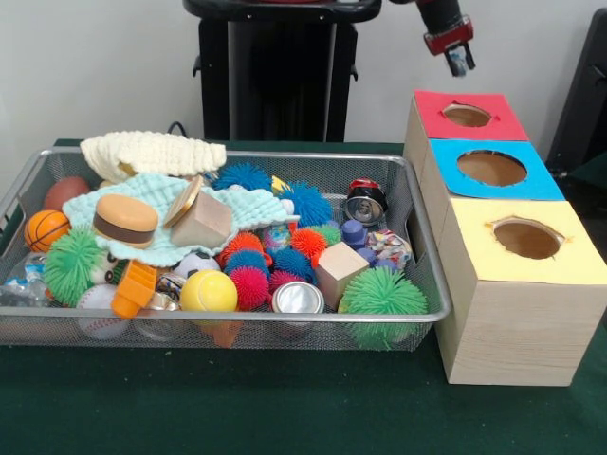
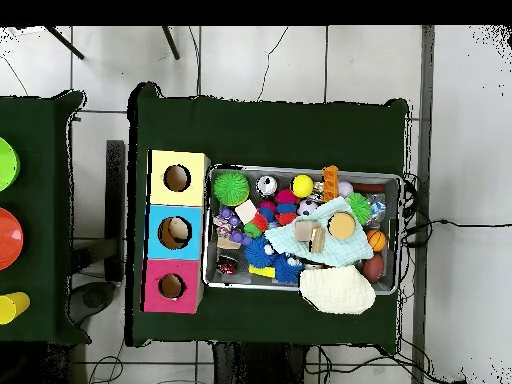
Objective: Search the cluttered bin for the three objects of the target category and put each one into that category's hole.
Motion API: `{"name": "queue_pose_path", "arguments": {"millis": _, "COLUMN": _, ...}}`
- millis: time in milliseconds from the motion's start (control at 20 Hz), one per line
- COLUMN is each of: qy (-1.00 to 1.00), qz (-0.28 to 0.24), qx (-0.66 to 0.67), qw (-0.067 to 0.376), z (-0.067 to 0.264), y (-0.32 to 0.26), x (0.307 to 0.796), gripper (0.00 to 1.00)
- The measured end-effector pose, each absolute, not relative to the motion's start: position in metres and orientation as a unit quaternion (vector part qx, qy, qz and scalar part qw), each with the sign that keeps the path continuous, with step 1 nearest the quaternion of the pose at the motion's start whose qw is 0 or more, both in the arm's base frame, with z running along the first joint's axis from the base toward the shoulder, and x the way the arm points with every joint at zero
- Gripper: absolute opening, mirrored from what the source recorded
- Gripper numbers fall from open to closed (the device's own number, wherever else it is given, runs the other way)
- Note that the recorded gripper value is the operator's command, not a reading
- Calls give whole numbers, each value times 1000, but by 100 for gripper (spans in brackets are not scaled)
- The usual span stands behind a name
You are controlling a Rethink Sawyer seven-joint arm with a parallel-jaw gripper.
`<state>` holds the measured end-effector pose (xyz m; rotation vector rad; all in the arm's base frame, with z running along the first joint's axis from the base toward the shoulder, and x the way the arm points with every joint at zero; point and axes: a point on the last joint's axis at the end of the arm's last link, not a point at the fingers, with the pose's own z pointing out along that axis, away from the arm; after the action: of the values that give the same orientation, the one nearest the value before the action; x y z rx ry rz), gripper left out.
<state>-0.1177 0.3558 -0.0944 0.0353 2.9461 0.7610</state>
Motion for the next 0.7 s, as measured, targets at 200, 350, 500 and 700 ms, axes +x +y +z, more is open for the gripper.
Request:
{"name": "queue_pose_path", "arguments": {"millis": 200, "qy": 957, "qz": 275, "qx": 2, "qw": 91, "z": -102, "y": 361, "x": -89, "gripper": 0}}
{"name": "queue_pose_path", "arguments": {"millis": 350, "qy": 948, "qz": 296, "qx": -11, "qw": 120, "z": -103, "y": 362, "x": -58, "gripper": 0}}
{"name": "queue_pose_path", "arguments": {"millis": 500, "qy": 944, "qz": 300, "qx": -19, "qw": 133, "z": -103, "y": 357, "x": -32, "gripper": 0}}
{"name": "queue_pose_path", "arguments": {"millis": 700, "qy": 944, "qz": 293, "qx": -22, "qw": 148, "z": -99, "y": 343, "x": 2, "gripper": 0}}
